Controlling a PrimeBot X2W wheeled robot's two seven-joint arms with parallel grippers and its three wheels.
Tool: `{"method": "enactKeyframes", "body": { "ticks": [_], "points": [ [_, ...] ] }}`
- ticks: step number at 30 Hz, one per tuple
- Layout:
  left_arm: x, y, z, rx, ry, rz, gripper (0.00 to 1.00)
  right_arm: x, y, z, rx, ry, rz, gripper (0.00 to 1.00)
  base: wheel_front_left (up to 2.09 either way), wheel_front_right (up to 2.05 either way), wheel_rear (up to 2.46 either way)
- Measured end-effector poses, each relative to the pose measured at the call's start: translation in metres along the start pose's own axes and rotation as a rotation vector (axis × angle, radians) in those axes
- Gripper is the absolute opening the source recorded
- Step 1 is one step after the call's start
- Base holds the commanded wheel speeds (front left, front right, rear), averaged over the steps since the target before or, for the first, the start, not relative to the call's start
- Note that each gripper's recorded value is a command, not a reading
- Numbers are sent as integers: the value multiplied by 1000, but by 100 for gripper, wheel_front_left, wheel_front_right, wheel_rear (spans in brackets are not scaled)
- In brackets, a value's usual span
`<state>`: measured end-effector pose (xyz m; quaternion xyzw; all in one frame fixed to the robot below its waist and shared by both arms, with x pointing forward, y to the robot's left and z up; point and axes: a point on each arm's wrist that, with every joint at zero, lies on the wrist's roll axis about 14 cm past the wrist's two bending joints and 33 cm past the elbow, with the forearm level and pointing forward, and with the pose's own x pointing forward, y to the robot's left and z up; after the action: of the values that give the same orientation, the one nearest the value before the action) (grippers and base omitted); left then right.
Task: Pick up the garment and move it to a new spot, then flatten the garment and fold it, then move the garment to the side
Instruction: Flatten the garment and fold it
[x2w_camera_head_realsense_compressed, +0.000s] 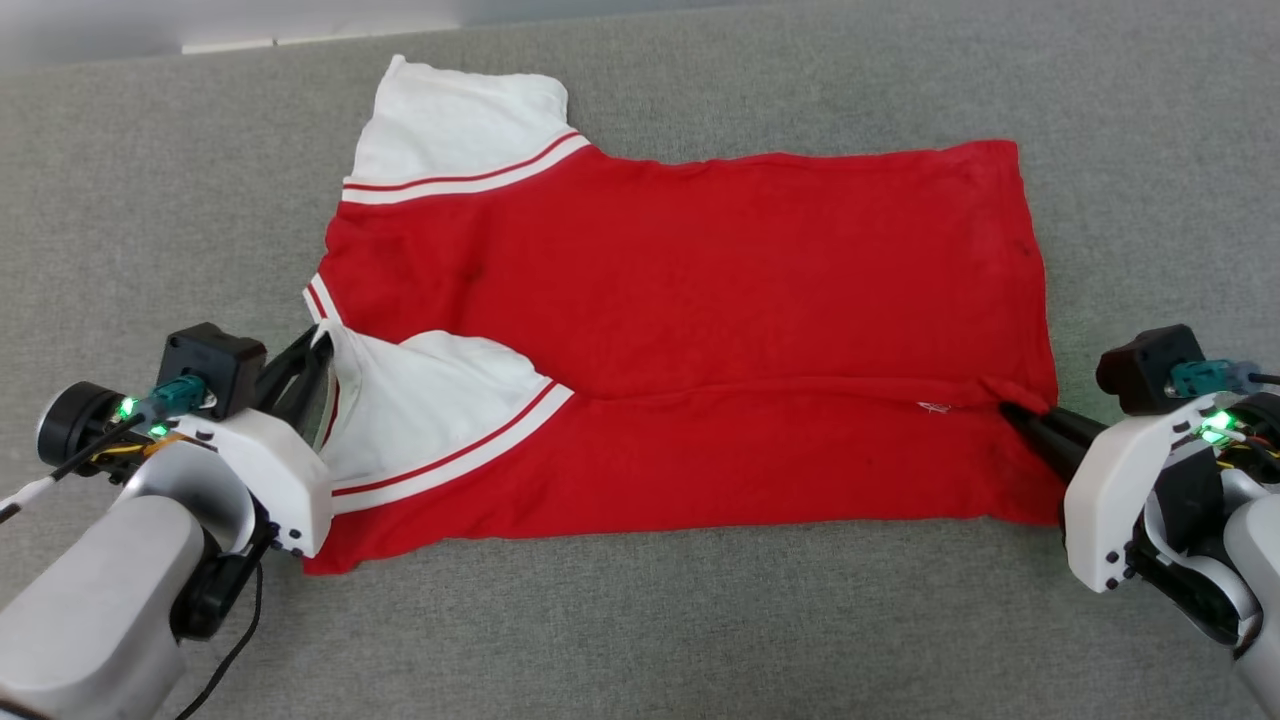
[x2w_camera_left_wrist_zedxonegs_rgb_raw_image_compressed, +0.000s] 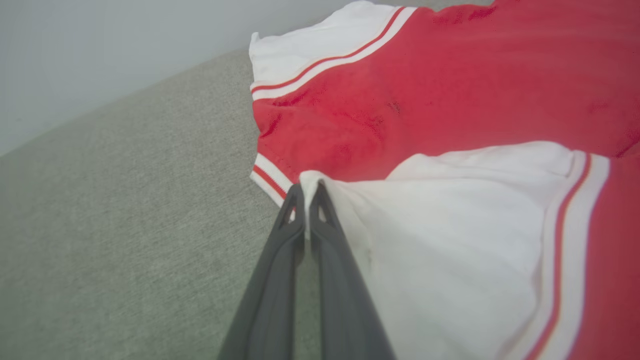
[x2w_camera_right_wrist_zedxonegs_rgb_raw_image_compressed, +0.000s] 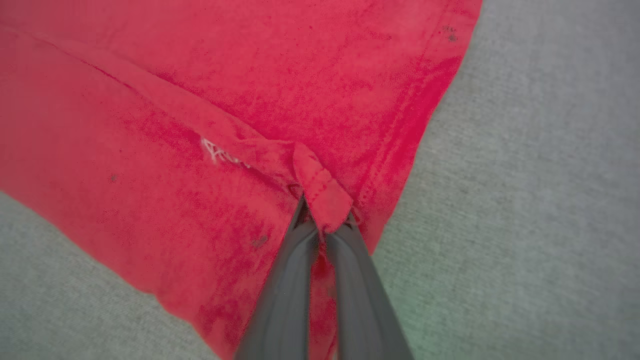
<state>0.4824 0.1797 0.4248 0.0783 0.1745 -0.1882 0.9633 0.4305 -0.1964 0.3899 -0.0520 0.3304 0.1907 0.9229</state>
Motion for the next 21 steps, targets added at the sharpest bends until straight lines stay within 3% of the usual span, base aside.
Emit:
{"method": "enactKeyframes", "body": {
  "ticks": [9,10,11,12,21],
  "points": [
    [8,1,-38,-29,110,-8,0,9,3,-14,14,66,17,0,0,0,0],
    [7,-2,-39,-36,115,-11,14,8,3,-11,7,60,16,30,0,0,0],
    [7,-2,-37,-36,109,-7,45,7,5,-9,1,53,18,79,0,0,0],
    [6,-1,-35,-33,102,-2,100,5,5,-6,-3,41,19,100,0,0,0],
    [-12,21,6,27,69,31,100,-17,9,37,-42,-120,8,100,0,0,0]
  ]
}}
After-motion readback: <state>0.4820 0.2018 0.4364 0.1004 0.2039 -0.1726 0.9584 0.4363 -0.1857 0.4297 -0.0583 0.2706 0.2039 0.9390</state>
